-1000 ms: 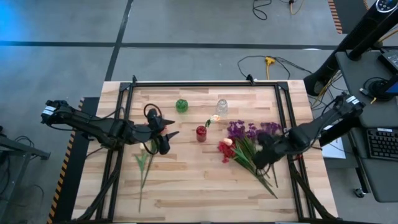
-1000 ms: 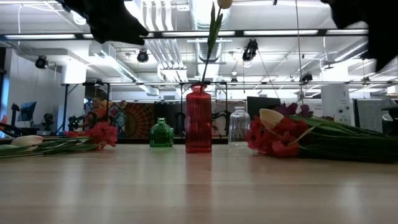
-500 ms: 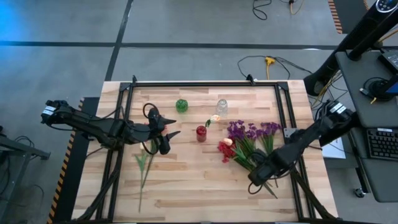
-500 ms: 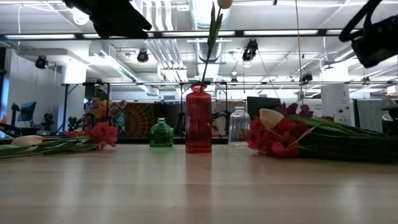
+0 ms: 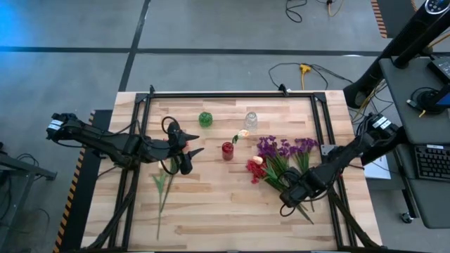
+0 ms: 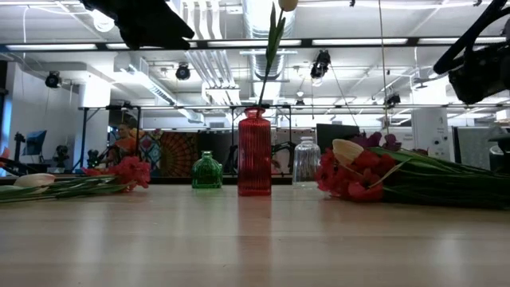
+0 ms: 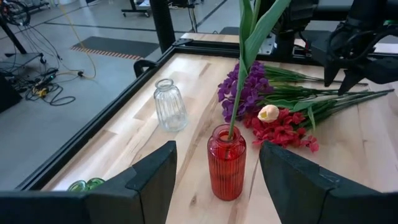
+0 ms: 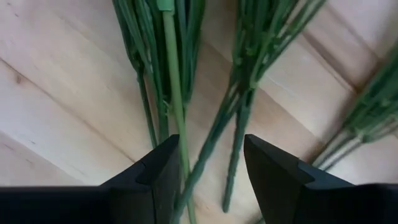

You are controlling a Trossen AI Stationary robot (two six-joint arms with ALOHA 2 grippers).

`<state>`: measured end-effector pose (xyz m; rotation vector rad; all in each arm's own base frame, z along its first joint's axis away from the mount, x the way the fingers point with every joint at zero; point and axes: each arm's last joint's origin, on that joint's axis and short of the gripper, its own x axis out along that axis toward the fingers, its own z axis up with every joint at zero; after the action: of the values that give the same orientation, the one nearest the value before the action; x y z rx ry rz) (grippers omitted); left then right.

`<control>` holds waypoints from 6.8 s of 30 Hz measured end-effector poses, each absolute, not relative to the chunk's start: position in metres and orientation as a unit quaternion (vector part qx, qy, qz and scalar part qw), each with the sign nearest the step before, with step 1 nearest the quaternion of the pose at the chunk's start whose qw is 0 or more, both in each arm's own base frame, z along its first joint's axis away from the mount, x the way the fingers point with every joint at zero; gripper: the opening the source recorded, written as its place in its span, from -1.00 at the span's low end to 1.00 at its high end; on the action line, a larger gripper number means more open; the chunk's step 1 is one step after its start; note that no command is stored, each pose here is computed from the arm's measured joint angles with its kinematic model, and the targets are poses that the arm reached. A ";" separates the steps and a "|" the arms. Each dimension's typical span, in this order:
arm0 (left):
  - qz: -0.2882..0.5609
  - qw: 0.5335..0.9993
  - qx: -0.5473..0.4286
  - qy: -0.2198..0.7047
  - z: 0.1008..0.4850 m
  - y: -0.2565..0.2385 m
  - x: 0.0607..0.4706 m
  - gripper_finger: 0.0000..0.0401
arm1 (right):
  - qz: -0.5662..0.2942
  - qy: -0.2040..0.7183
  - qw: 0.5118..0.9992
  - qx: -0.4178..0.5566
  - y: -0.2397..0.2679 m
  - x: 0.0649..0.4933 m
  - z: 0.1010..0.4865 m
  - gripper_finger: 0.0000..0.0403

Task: Sort flowers into vase by color
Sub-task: Put the purple flowers into the transparent vase

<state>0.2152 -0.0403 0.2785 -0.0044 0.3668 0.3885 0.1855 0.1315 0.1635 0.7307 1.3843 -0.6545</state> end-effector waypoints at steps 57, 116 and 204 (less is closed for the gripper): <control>0.192 0.965 -0.002 0.181 0.279 -0.040 0.215 0.06 | -0.295 0.620 0.645 0.337 0.117 0.171 0.152 -0.38; 0.192 0.965 -0.002 0.181 0.279 -0.040 0.215 0.06 | -0.339 0.512 0.730 0.300 0.104 0.162 0.190 -0.96; 0.188 0.964 0.018 0.184 0.279 -0.040 0.215 0.06 | -0.260 0.536 0.756 0.272 0.066 0.154 0.214 -0.95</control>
<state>0.2153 -0.0404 0.2786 0.0360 0.3734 0.3810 0.1542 0.0659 0.2141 0.5937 1.1686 -0.5674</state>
